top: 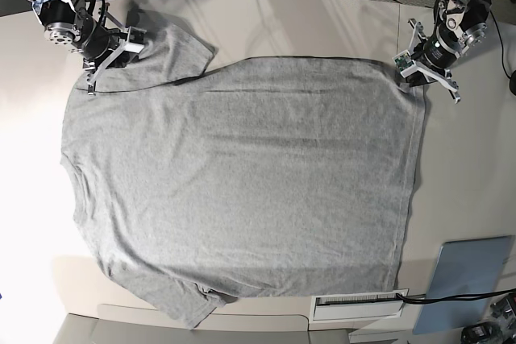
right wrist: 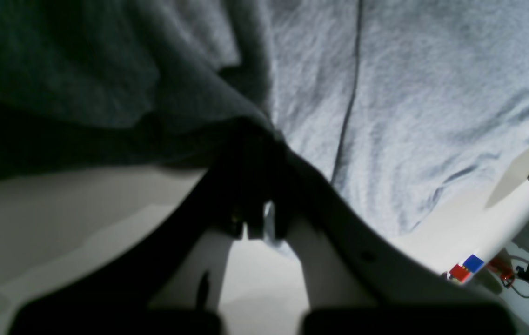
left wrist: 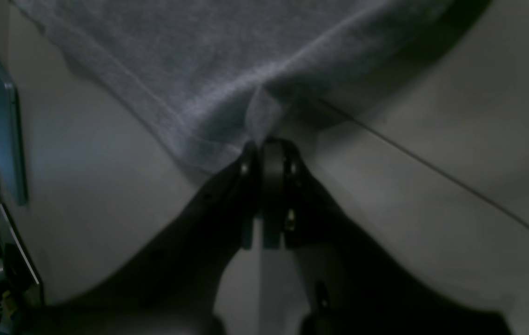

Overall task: Fold the T-shirt properly
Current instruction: 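Move the right gripper to the other hem corner and pinch it, then lift both hem corners and carry them across the shirt toward the collar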

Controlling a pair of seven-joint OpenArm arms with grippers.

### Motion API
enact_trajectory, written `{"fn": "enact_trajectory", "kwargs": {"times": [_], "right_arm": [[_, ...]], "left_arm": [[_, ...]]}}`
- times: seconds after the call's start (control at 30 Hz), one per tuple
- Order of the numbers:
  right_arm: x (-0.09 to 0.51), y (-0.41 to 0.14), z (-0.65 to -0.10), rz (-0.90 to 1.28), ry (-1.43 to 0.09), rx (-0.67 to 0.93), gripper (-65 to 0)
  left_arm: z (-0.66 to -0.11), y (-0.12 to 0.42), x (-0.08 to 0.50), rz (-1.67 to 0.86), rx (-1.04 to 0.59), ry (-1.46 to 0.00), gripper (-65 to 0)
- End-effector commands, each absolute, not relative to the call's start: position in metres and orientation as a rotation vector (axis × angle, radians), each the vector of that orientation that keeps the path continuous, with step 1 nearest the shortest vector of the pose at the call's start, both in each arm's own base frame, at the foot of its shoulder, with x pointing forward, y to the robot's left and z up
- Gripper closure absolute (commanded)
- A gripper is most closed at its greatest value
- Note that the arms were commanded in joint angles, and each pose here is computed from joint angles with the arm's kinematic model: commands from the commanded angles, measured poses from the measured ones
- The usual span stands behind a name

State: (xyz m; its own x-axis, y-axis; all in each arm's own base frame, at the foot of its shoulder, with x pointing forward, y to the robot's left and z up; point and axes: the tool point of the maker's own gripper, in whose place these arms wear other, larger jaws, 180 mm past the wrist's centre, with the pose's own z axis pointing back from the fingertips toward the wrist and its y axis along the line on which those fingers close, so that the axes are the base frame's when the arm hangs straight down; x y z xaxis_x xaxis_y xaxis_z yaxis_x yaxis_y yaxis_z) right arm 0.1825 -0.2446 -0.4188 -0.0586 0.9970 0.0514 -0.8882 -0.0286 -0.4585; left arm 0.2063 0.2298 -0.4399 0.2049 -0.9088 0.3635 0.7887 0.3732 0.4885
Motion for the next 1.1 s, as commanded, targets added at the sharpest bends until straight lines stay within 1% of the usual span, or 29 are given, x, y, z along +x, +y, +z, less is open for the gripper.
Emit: {"fn": "enact_trajectory", "kwargs": {"times": [0.0,0.1,0.17,0.3,0.47,0.7,0.83,0.93,1.07], "right_arm": [[0.178,-0.253,-0.420,1.582,-0.377,-0.330,0.0],[0.174,-0.262,-0.419,1.481,-0.320,-0.343,0.0],[0.170,-0.265,-0.415,1.450,-0.289,-0.355,0.0],[0.159,-0.273,-0.403,1.487,-0.229,-0.397,0.0],[0.136,-0.278,-0.396,1.520,-0.152,-0.423,0.0],[0.120,-0.286,-0.381,1.489,-0.138,-0.448,0.0],[0.113,-0.282,-0.369,1.451,-0.163,-0.416,0.0],[0.109,-0.279,-0.361,1.439,-0.170,-0.409,0.0],[0.099,-0.280,-0.359,1.441,-0.139,-0.407,0.0]], "left_arm": [[-0.455,0.230,0.183,-1.225,0.154,-0.560,0.0],[-0.452,0.234,0.186,-1.201,0.177,-0.582,0.0],[-0.451,0.237,0.184,-1.199,0.190,-0.576,0.0],[-0.448,0.239,0.170,-1.181,0.164,-0.547,0.0],[-0.438,0.242,0.155,-1.174,0.195,-0.506,0.0],[-0.411,0.237,0.137,-1.108,0.138,-0.502,0.0],[-0.392,0.237,0.131,-1.086,0.095,-0.516,0.0],[-0.381,0.245,0.128,-1.085,0.110,-0.514,0.0],[-0.371,0.259,0.120,-1.072,0.144,-0.496,0.0]]}}
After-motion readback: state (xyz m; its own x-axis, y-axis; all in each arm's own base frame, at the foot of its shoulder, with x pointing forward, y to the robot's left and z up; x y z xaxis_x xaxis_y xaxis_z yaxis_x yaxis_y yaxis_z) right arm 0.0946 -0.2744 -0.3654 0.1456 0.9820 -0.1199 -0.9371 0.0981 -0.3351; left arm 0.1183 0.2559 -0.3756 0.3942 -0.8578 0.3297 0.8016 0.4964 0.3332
